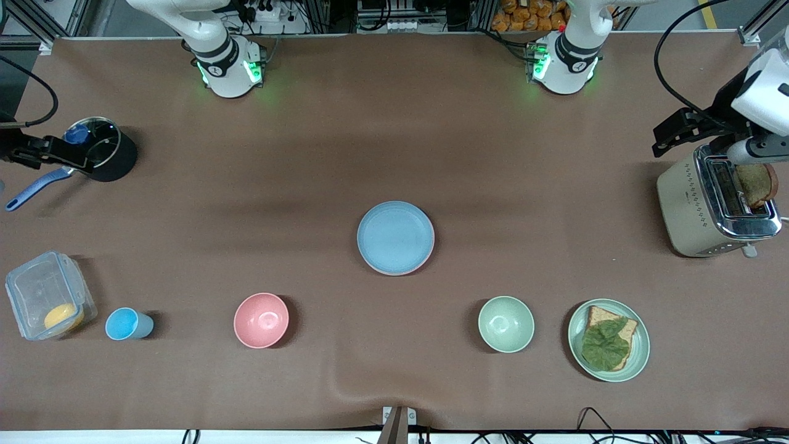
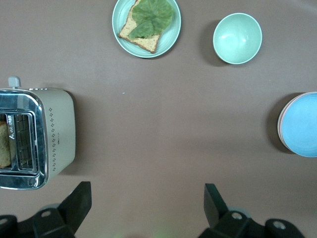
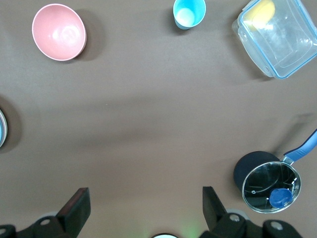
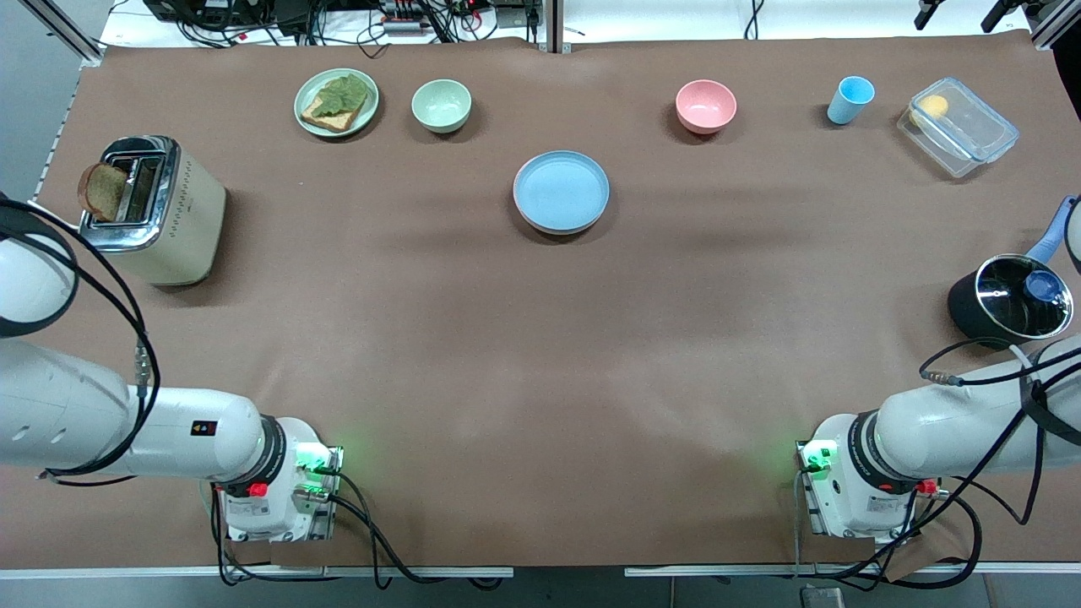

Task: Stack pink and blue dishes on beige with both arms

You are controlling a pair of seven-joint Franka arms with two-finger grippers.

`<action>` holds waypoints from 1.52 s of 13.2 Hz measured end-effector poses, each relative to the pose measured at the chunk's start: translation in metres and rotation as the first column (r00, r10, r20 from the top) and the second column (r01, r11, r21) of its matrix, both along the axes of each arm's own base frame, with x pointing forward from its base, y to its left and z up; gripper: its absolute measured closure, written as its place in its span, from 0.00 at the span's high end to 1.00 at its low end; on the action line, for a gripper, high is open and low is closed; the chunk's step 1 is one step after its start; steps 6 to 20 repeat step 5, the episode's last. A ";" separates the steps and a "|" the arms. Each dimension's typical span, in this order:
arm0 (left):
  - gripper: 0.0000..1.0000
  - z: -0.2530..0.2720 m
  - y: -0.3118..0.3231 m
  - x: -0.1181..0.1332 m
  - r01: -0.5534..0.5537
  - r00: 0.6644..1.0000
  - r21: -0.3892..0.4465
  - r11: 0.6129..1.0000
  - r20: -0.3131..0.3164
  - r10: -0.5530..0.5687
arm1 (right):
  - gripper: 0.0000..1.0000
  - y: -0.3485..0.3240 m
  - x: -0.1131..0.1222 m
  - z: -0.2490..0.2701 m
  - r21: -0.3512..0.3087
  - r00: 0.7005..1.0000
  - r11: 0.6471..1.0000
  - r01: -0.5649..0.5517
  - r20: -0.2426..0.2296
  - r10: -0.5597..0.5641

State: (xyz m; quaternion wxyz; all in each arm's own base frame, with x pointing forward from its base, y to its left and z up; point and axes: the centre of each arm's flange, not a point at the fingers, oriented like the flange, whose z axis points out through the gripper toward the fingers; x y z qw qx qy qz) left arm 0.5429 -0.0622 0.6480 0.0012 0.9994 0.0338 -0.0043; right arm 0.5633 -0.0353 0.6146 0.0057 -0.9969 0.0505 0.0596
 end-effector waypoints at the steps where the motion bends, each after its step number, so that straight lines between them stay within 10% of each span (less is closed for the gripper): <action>1: 1.00 0.000 0.004 0.000 -0.007 1.000 0.000 1.000 -0.001 0.007 | 1.00 0.000 0.000 0.000 0.000 1.000 1.000 0.000 0.001 0.000; 20: 1.00 0.000 0.006 0.000 -0.010 1.000 0.000 1.000 -0.002 0.010 | 1.00 -0.001 0.003 -0.001 -0.003 1.000 1.000 0.001 0.014 -0.001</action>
